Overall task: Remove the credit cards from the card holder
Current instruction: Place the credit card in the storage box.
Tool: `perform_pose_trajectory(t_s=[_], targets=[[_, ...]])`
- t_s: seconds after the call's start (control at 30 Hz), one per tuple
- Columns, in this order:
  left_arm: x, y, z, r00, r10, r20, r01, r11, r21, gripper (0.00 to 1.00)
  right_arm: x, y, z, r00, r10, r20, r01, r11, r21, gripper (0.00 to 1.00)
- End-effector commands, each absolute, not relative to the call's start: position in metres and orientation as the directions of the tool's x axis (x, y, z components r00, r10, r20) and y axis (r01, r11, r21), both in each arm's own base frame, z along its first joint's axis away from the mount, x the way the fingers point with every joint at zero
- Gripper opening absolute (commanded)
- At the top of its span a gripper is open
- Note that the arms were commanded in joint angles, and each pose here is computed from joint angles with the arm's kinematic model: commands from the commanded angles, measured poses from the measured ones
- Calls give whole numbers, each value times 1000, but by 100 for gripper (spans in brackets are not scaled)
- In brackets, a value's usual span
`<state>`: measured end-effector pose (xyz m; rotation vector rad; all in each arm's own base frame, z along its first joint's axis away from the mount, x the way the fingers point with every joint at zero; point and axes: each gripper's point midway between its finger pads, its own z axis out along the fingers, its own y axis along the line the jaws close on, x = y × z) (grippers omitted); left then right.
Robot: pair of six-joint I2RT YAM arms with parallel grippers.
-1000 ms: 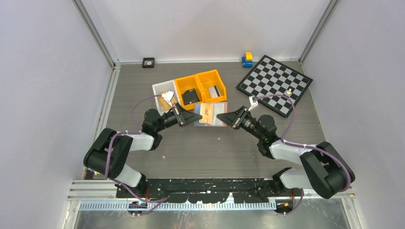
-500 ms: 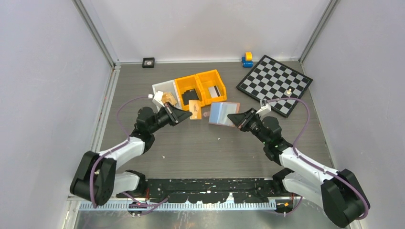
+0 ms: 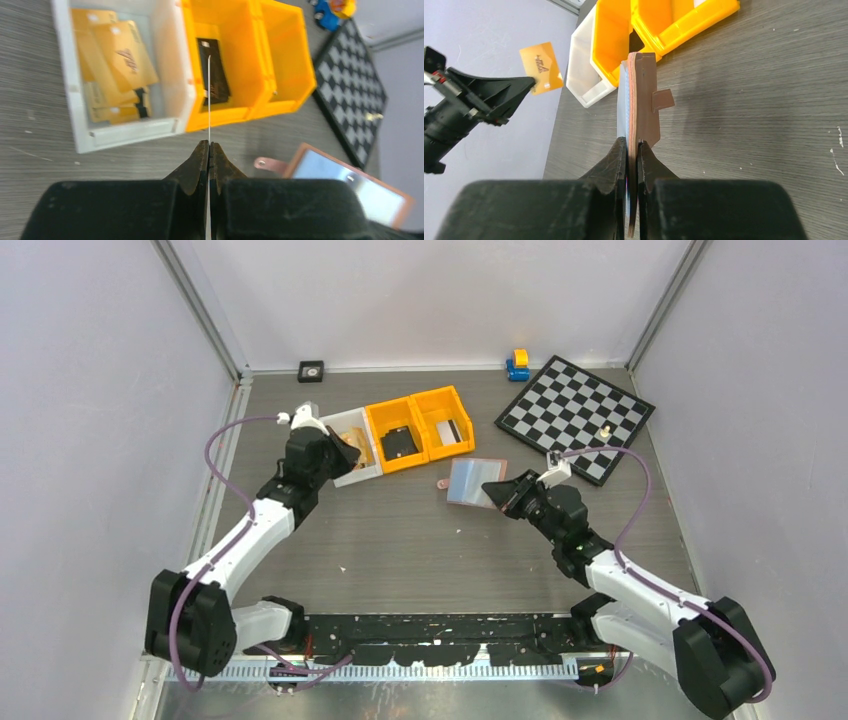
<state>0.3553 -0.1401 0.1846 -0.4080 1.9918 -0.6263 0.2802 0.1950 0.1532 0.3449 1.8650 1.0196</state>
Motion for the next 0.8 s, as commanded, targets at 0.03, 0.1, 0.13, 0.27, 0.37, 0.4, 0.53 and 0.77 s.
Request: perform_pose_trajectory(t_s=[0.03,0.1,0.13,0.27,0.37,0.4,0.53,0.77], targets=[[384,-100,170,-455,-468,-758,-151,879,-452,0,284,189,190,-405,648,-645,-269,590,762,0],[395,-96,162,-471,-483,-738,-168,871,-462,0,284,189,191,-401,651,-645,-271,588,762,0],[400,-97,158,-481,-491,-726,-165,864,-475,0,284,189,191,-400,650,-646,-272,589,761,0],[420,-94,143,-507,-502,-701,-175,856,-486,0,284,189,189,-400,646,-650,-275,592,757,0],[434,-94,137,-509,-509,-694,-174,850,-496,0,284,190,188,-404,643,-651,-278,592,756,0],[438,-94,136,-509,-507,-695,-173,852,-494,0,284,191,188,-405,642,-651,-280,591,757,0],[450,-100,135,-528,-490,-694,-144,857,-495,0,284,191,187,-408,639,-652,-280,593,755,0],[456,-112,134,-561,-473,-679,-95,852,-514,16,285,192,188,-408,639,-652,-284,590,756,1]])
